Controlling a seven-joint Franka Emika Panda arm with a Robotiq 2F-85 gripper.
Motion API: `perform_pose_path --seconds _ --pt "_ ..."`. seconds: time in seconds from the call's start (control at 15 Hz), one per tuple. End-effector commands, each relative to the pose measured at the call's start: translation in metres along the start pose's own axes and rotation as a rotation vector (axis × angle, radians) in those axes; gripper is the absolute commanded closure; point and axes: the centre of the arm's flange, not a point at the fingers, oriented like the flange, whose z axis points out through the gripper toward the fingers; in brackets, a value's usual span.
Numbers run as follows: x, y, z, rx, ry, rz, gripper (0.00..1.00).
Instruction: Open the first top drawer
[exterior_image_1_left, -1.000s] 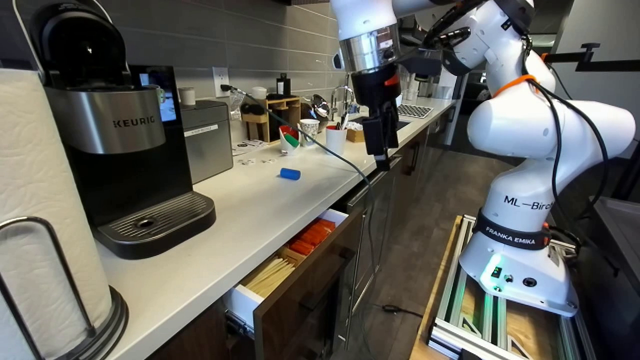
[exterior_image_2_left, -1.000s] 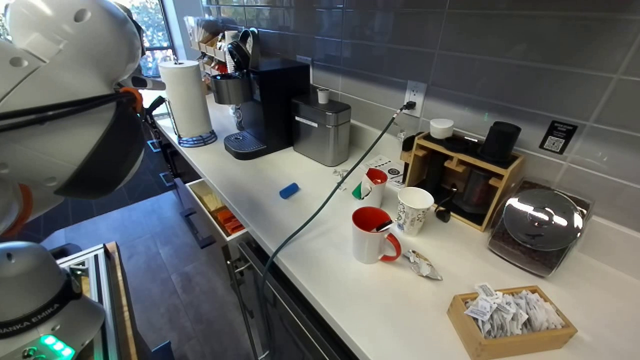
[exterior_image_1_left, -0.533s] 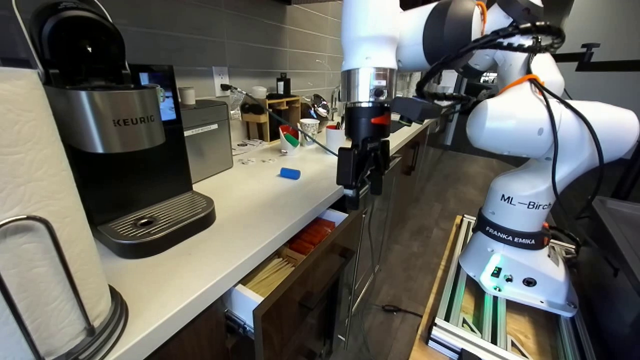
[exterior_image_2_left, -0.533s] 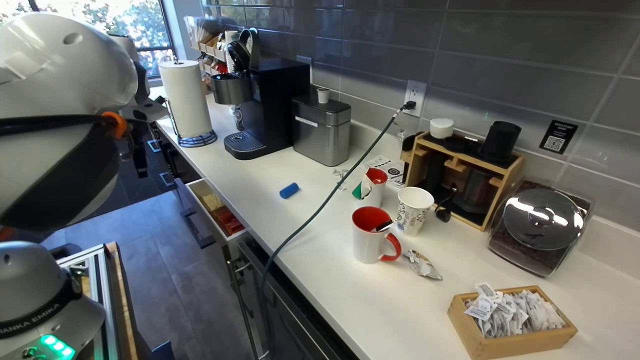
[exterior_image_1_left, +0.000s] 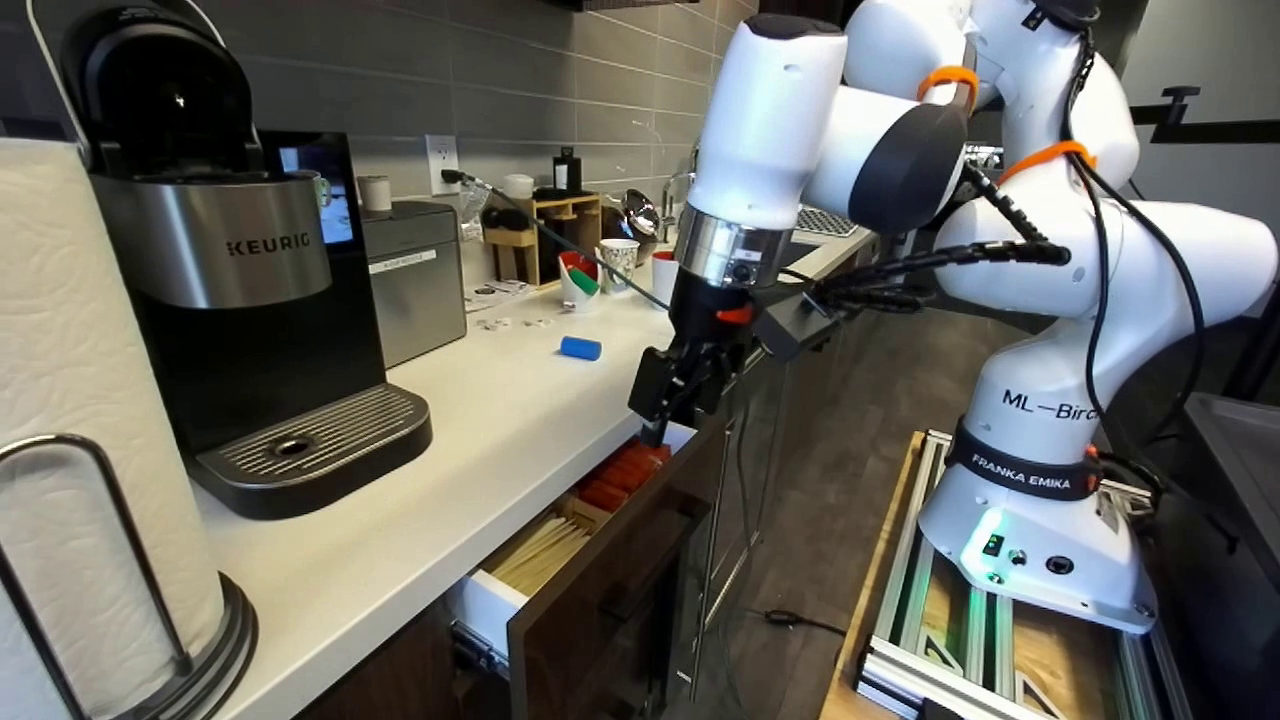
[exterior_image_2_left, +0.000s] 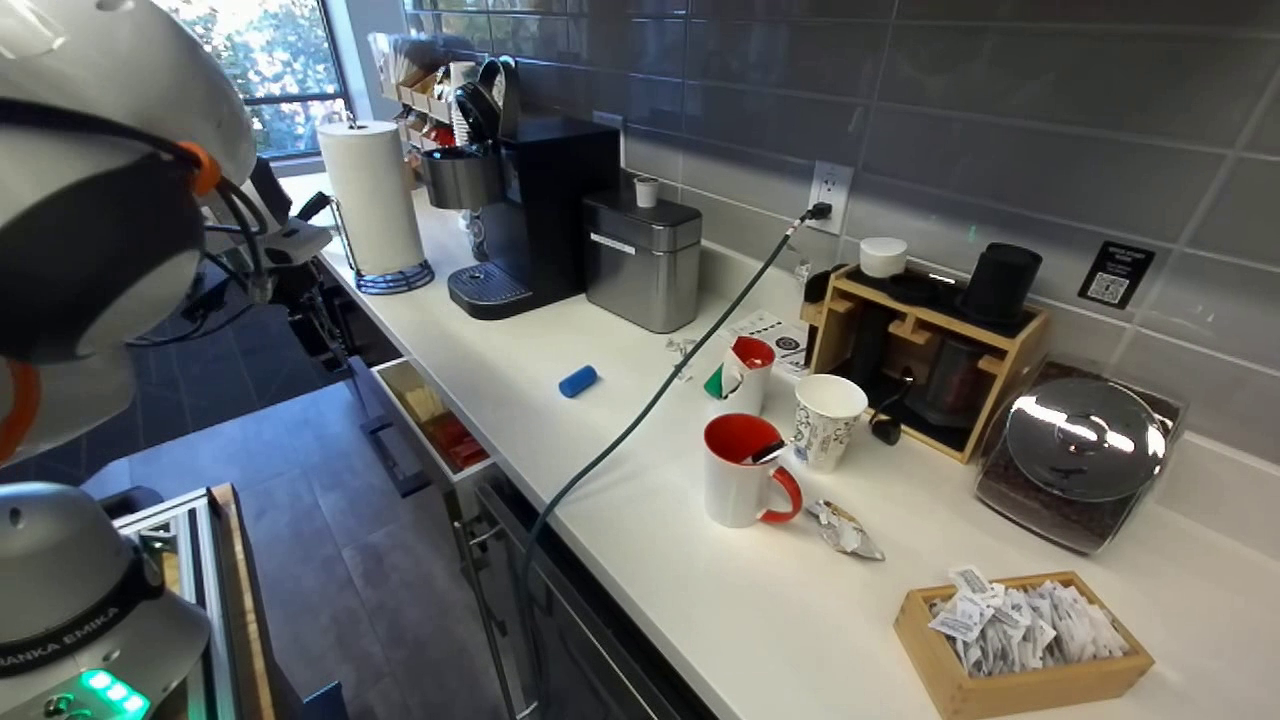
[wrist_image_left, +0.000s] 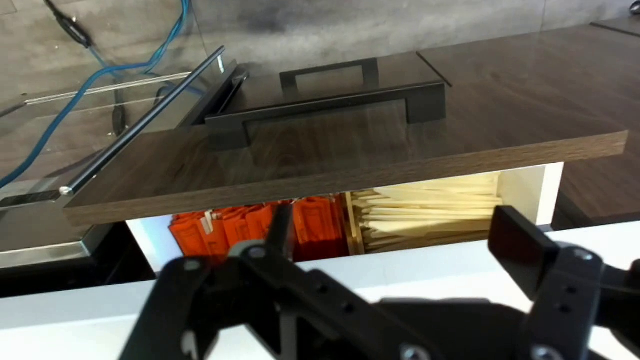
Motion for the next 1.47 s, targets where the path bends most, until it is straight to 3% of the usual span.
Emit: perform_pose_path --seconds 0.0,0.27,0.53,0.87,1.2,1.4 --pt "-0.018 -0.014 0.029 -0.148 0.101 0.068 0.00" --pt "-0.030 -0.020 0.045 -0.253 0.101 0.113 0.00" --pt "-0.030 -0.042 0.057 -0.080 0.052 0.013 0.00" --pt "-0.008 -0.042 0.065 0.021 0.059 -0.070 0.00" --pt "0.009 -0.033 0.086 -0.065 0.058 -0.195 0.00" --pt "0.013 -0.029 0.100 -0.079 0.056 -0.196 0.00"
